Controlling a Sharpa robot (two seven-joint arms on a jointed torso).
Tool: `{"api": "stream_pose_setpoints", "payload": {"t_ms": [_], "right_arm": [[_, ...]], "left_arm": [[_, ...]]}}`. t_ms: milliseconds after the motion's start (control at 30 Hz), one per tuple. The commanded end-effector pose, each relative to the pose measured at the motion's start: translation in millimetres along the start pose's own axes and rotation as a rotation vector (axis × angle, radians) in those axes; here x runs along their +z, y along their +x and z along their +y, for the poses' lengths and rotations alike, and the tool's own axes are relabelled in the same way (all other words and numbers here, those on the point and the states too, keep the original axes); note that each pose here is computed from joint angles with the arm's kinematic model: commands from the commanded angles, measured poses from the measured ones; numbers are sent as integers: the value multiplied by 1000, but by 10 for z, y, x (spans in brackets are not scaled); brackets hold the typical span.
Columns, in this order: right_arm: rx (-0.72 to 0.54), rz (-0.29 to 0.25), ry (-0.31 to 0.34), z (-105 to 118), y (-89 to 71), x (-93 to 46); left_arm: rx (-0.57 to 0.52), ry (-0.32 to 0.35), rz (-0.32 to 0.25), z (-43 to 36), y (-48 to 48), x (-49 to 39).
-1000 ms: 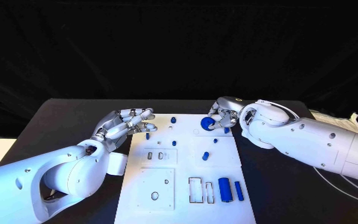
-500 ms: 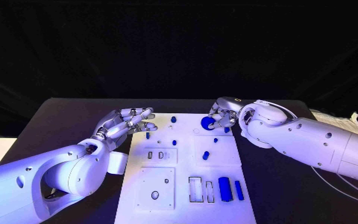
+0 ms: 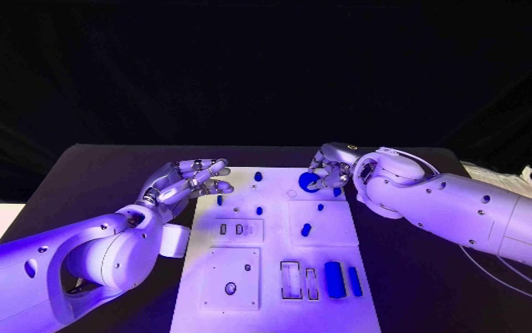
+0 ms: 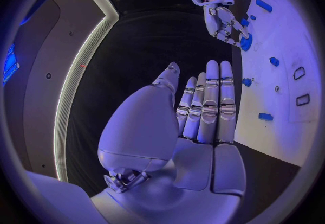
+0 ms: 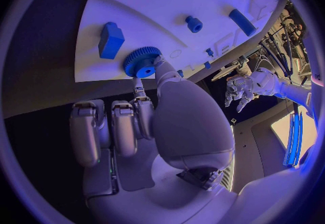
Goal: Assemble the parts on the task board
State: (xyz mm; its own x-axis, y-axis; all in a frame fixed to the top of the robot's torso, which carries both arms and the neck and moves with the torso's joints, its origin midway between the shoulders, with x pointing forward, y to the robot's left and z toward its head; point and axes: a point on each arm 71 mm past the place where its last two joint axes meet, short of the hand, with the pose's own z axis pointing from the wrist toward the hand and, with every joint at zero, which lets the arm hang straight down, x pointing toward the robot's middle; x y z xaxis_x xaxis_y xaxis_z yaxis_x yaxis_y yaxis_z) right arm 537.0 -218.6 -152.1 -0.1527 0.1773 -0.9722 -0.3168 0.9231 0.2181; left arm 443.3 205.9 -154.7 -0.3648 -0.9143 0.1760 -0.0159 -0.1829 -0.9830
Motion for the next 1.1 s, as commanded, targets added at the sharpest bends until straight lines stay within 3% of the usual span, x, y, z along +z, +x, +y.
{"api": "stream_pose_setpoints", "payload": {"t_ms": [33,533,1100], "right_arm": [[-10,28,3,5,38,6],[-104,-7,-8,58,62,-4],[-79,-224,-133,573,-76,-89]], "left_arm": [[-9,6,15,-10,20,3],[-9,4,15,-9,14,1],[-12,0,23,-2,25,9]]}}
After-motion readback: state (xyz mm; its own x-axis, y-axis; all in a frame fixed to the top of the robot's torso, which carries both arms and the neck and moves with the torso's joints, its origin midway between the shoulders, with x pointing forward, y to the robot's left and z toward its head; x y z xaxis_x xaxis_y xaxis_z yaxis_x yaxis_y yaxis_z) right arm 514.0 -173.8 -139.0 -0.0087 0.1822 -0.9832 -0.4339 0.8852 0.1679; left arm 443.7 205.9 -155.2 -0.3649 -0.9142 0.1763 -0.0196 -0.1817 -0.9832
